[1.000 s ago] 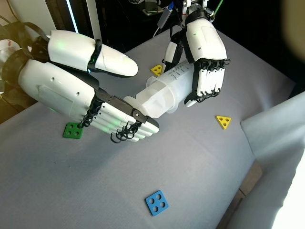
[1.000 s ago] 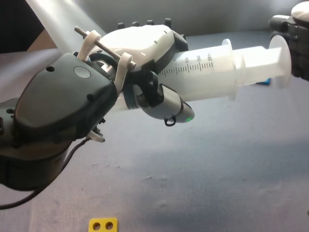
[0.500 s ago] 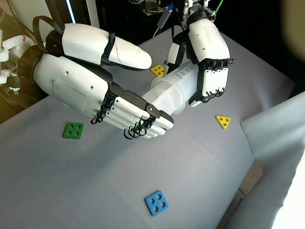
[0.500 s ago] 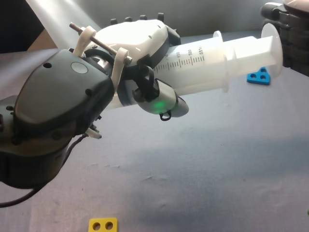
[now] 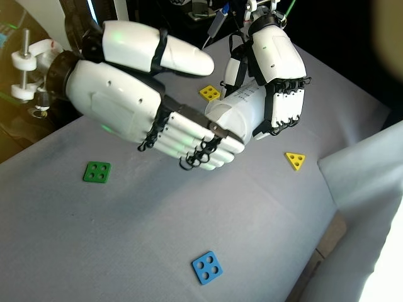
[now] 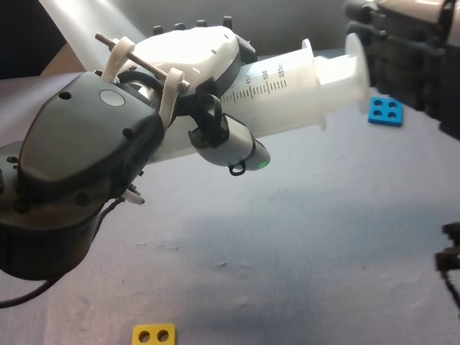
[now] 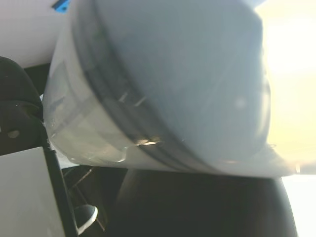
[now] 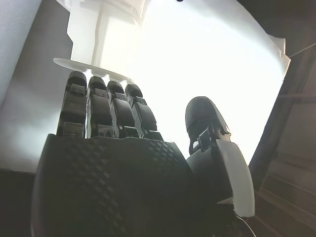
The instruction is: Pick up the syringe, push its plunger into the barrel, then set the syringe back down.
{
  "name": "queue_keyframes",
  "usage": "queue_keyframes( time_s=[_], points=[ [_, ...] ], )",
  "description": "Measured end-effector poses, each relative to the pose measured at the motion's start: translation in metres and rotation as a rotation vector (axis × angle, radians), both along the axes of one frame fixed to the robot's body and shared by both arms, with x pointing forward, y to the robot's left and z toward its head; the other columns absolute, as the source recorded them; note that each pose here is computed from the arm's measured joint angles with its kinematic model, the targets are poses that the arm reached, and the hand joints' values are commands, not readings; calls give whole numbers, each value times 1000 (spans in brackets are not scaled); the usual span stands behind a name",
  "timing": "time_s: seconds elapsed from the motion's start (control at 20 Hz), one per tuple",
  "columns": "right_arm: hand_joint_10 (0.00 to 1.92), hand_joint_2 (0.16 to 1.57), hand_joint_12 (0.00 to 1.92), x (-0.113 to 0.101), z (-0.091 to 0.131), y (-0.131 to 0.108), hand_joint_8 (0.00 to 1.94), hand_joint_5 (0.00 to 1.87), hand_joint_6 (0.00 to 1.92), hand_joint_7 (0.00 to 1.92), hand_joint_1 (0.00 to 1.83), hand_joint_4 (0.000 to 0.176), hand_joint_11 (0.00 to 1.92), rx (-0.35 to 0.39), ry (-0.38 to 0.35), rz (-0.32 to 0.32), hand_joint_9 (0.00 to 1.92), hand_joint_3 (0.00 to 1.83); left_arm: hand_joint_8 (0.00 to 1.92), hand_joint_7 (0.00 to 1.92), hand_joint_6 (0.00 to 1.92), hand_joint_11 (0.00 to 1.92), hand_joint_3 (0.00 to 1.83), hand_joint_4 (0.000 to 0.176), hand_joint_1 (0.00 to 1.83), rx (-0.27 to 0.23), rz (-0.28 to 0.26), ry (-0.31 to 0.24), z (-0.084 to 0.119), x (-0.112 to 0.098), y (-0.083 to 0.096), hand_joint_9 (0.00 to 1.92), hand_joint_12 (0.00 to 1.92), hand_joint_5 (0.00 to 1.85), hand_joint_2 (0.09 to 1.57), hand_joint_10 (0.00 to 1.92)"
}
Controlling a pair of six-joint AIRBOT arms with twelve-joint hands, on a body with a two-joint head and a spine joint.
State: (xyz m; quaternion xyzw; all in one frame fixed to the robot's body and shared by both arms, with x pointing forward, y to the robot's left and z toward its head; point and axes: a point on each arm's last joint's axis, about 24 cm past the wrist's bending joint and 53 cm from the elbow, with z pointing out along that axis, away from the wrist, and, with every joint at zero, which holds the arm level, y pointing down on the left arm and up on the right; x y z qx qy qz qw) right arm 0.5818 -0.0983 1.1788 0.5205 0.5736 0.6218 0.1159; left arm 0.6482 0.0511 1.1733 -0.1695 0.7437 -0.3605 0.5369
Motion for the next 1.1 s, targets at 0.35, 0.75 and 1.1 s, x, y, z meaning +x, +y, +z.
queue_keyframes(
  time_s=[0.35, 0.75, 1.1],
  points=[
    [0, 1363, 0, -4, -2, 23, 0, 0, 0, 0, 0, 0, 0, 35, 1, 32, 0, 0, 1256, 874, 966, 611, 0, 0, 1364, 11, 15, -4, 0, 1, 4, 783, 1397, 899, 1161, 1420],
    [0, 1368, 0, -3, -1, 5, 0, 0, 0, 0, 0, 0, 0, -39, -31, 29, 0, 0, 1235, 907, 945, 620, 0, 0, 1367, 8, -15, 6, -2, -2, -4, 787, 1390, 908, 1154, 1396],
    [0, 1371, 0, 26, 10, -54, 0, 0, 0, 0, 0, 0, 0, -126, -51, -60, 0, 0, 1276, 861, 976, 583, 0, 0, 1362, -3, -103, 3, 0, -13, -28, 763, 1438, 900, 1168, 1446]
  ],
)
